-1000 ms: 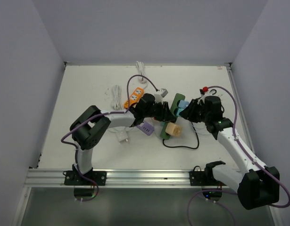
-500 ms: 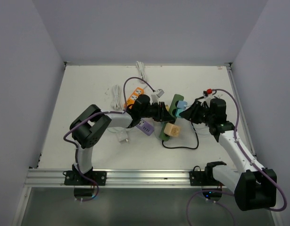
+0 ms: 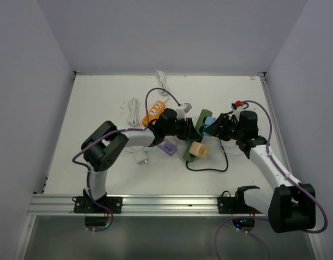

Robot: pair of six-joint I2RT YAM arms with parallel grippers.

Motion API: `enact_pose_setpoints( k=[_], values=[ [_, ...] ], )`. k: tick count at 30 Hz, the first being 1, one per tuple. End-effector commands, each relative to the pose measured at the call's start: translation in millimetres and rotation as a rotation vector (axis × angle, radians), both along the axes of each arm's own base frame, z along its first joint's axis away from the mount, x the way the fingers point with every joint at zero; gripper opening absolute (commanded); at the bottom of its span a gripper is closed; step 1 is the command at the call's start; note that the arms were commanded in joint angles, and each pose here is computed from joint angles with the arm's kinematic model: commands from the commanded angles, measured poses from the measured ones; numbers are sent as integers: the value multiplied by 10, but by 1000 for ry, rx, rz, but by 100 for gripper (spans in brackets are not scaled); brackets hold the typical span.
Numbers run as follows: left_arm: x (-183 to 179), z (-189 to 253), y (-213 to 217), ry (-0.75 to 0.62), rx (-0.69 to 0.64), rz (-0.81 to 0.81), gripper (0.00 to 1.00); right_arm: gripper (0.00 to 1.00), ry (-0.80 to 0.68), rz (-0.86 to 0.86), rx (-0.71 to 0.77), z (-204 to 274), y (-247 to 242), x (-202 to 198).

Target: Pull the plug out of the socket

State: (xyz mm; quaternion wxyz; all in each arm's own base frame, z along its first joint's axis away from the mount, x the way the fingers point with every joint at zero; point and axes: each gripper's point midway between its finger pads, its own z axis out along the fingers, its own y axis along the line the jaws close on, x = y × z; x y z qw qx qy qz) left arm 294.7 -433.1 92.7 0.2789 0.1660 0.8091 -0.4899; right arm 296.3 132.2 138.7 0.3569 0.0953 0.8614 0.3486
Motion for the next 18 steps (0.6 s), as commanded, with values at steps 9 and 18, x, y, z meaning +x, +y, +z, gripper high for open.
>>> enact_pose_setpoints(
  k=[9,18],
  values=[
    [-59,527,-279,-110,-112,-70,0,21,-54,5,-14,41,16,161],
    [176,120,-170,-116,118,40,0,0,-62,-12,-182,165,4,104]
  ],
)
